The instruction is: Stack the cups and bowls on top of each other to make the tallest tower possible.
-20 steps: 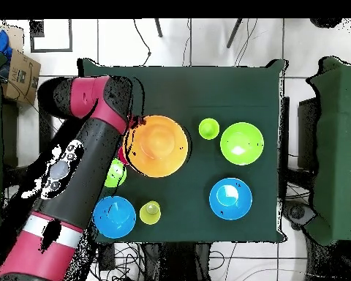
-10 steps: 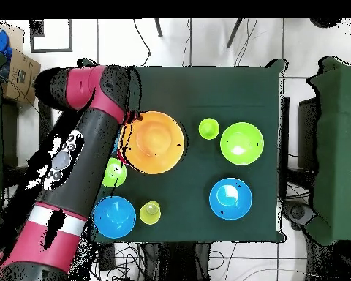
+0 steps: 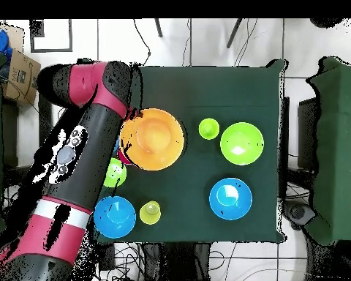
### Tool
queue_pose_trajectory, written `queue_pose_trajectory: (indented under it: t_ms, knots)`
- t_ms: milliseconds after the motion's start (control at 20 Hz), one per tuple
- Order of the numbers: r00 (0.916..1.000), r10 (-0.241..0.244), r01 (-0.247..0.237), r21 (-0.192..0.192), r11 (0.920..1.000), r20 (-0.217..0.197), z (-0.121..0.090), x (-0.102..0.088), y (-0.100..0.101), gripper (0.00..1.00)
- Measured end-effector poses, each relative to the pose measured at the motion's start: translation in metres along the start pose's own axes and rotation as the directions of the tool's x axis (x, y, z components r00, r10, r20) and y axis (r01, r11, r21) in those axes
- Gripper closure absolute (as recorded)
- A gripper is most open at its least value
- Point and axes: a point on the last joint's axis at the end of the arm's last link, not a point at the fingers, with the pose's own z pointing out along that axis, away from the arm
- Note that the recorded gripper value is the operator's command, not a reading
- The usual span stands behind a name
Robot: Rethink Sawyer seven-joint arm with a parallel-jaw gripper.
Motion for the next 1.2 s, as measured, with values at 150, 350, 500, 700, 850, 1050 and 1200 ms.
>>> queue_pose_trajectory:
  t_ms: [150, 350, 500, 700, 850, 1050, 1200]
  knots:
    - [1.0000, -0.001, 0.001, 0.004, 1.0000, -0.002, 0.003, 0.001, 0.000, 1.00]
    - [1.0000, -0.004, 0.004, 0.010, 0.9999, -0.004, 0.008, 0.003, 0.001, 1.00]
    - [0.9999, -0.008, 0.008, 0.020, 0.9998, -0.008, 0.016, 0.005, 0.002, 1.00]
    - [0.9999, -0.011, 0.011, 0.028, 0.9995, -0.012, 0.021, 0.008, 0.003, 1.00]
    - [0.9998, -0.012, 0.012, 0.033, 0.9994, -0.016, 0.022, 0.009, 0.003, 1.00]
    - [0.9996, -0.012, 0.013, 0.043, 0.9990, -0.025, 0.024, 0.010, 0.002, 1.00]
    - [0.9995, -0.012, 0.014, 0.048, 0.9988, -0.030, 0.026, 0.011, 0.002, 1.00]
